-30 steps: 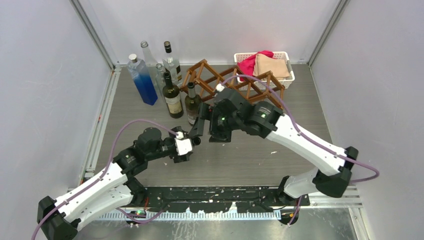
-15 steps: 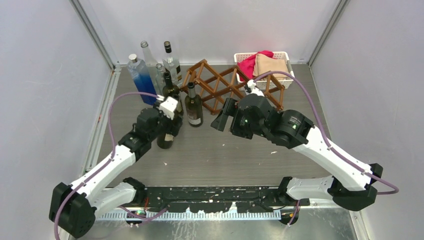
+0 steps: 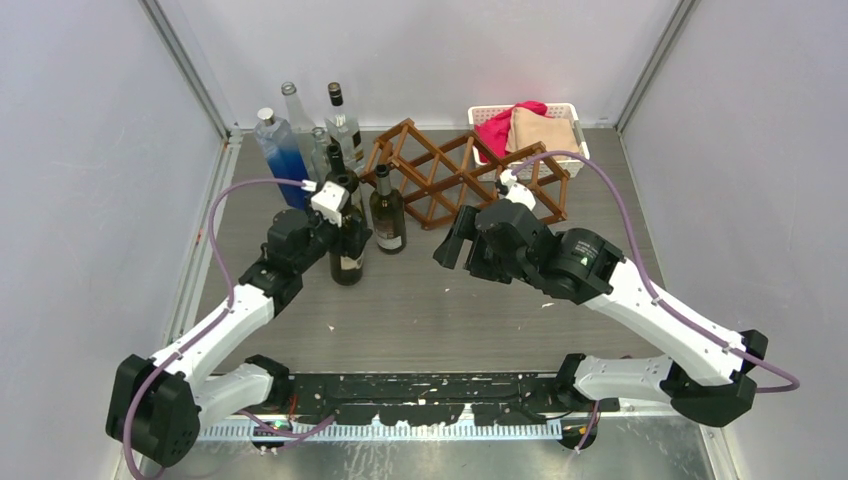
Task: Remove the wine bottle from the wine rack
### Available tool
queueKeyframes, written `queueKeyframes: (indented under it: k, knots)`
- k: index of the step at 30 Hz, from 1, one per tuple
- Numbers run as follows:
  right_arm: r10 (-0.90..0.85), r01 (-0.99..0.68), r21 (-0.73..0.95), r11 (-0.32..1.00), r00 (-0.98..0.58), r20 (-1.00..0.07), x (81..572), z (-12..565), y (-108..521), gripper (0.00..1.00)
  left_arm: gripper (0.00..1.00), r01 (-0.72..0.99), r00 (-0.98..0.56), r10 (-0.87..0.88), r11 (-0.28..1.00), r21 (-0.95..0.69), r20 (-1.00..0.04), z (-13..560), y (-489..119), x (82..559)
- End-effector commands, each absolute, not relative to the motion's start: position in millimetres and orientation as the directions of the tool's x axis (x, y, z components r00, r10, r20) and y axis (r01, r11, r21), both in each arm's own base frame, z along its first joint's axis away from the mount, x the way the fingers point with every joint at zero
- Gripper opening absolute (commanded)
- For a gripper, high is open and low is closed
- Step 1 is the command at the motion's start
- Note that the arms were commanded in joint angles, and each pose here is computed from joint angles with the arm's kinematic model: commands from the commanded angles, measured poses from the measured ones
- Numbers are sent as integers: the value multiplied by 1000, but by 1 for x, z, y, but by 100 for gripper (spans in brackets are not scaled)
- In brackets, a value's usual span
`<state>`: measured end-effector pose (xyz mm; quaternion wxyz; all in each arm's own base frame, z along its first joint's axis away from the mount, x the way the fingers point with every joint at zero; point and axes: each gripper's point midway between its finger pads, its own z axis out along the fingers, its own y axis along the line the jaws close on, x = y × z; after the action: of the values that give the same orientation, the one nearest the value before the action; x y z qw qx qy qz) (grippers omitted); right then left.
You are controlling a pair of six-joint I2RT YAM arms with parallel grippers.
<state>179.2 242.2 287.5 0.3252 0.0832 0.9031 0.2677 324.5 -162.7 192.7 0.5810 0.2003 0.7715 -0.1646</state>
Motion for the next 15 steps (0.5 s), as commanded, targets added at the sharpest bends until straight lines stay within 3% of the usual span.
queueKeyframes:
  k: [1, 12, 13, 15]
  knots:
    - [372, -26, 560, 828, -721, -584, 188, 301, 235, 85, 0, 555, 24, 68, 829, 70, -997, 244, -175, 334]
    - [369, -18, 546, 838, -719, -589, 193, 296, 239, 83, 4, 566, 68, 102, 815, 123, -992, 218, -170, 320]
    - [368, -17, 544, 839, -719, -589, 193, 295, 239, 83, 6, 565, 66, 102, 816, 121, -993, 216, -169, 318]
    - [365, -17, 540, 842, -719, -592, 194, 294, 239, 84, 28, 553, 52, 101, 825, 113, -993, 211, -165, 315]
